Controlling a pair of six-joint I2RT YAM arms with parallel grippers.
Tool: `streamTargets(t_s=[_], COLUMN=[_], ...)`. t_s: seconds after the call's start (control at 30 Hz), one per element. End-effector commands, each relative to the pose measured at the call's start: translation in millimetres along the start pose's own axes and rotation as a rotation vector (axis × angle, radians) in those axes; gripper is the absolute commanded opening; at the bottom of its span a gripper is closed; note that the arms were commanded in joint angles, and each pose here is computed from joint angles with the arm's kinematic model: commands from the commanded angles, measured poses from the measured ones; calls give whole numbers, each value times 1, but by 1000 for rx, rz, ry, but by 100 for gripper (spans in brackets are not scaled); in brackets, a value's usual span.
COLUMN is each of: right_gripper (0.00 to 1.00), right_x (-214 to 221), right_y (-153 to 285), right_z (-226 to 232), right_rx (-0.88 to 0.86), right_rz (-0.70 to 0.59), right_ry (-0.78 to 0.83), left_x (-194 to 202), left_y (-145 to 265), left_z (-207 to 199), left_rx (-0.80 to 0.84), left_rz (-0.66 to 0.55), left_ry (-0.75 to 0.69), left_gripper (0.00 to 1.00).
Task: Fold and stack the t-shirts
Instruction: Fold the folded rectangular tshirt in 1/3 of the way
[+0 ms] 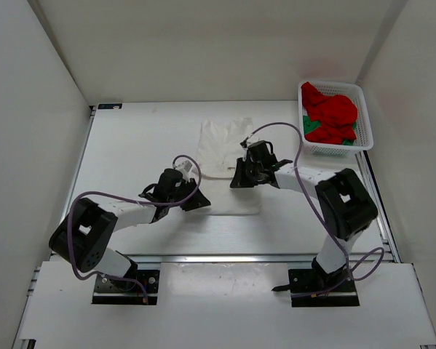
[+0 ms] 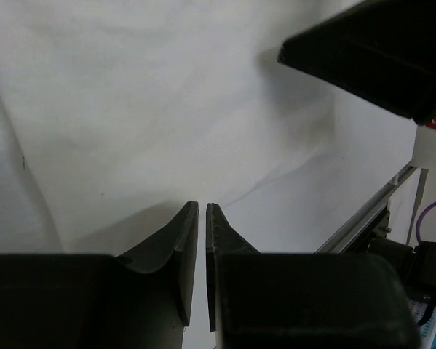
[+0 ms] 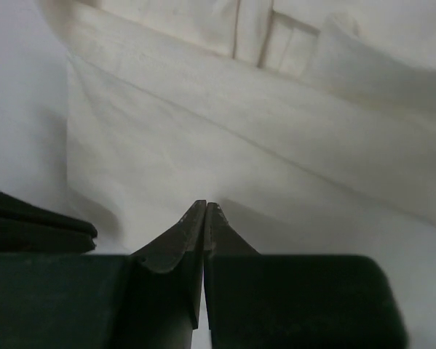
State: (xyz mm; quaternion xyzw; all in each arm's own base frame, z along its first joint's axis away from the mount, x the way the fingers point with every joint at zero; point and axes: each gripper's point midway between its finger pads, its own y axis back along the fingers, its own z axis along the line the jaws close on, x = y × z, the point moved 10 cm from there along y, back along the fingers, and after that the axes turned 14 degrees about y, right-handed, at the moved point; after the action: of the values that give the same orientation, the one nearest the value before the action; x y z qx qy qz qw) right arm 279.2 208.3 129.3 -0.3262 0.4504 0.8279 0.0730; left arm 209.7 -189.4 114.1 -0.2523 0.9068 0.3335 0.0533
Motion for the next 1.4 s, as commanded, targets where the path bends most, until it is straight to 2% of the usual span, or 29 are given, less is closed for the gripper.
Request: streamTargets(t_s=[0.0,0.07,0.27,0.37,0.43,0.53,0.6,0.67,0.7,0.83,0.9,1.0,1.03,1.07,1.23,1.37], right_gripper=[0,0,0,0,0,0,0,0,0,0,0,0,0,0,1,0], right_x=[-17,-18,-49,-91,-108,-122,-129,-106,-113,-75,-38,-7,13,14,72,85], right_y=[-22,-36,-54,-57,-64,-56,-31,-17,-3,15,19,43,42,49,49,48], right_z=[6,2,-21,-32,-41,-37,-25,-21,-14,-9,-10,2,0,1,-19,-23], right_rx=[-10,3,68,88,111,132,113,100,85,32,2,-17,-5,-5,26,20], right_rz=[-19,13,-20,-115,-119,-95,-165,-153,-211,-202,-155,-201,-153,-177,-88,-63], right_ry=[63,66,67,65,61,87,102,88,98,71,16,18,0,5,-89,-114], left_x=[6,10,12,13,10,7,5,2,-2,-11,-9,-2,-3,-1,6,7], left_y=[-2,-3,-1,0,2,9,14,16,17,13,13,19,21,25,35,36], left_z=[10,19,33,34,26,17,13,13,11,1,-3,8,13,20,45,50], left_rx=[-9,-26,-60,-59,-40,-19,-14,-15,-6,28,23,-30,-48,-65,-114,-145], left_rz=[15,28,32,39,39,26,-1,-23,-34,-24,-22,-15,-33,-40,-42,-59], left_ry=[8,15,19,16,13,-7,-11,-10,-5,7,-20,-31,-31,-29,-5,-7], left_gripper=[21,21,21,20,20,20,21,22,23,21,21,23,23,23,24,29])
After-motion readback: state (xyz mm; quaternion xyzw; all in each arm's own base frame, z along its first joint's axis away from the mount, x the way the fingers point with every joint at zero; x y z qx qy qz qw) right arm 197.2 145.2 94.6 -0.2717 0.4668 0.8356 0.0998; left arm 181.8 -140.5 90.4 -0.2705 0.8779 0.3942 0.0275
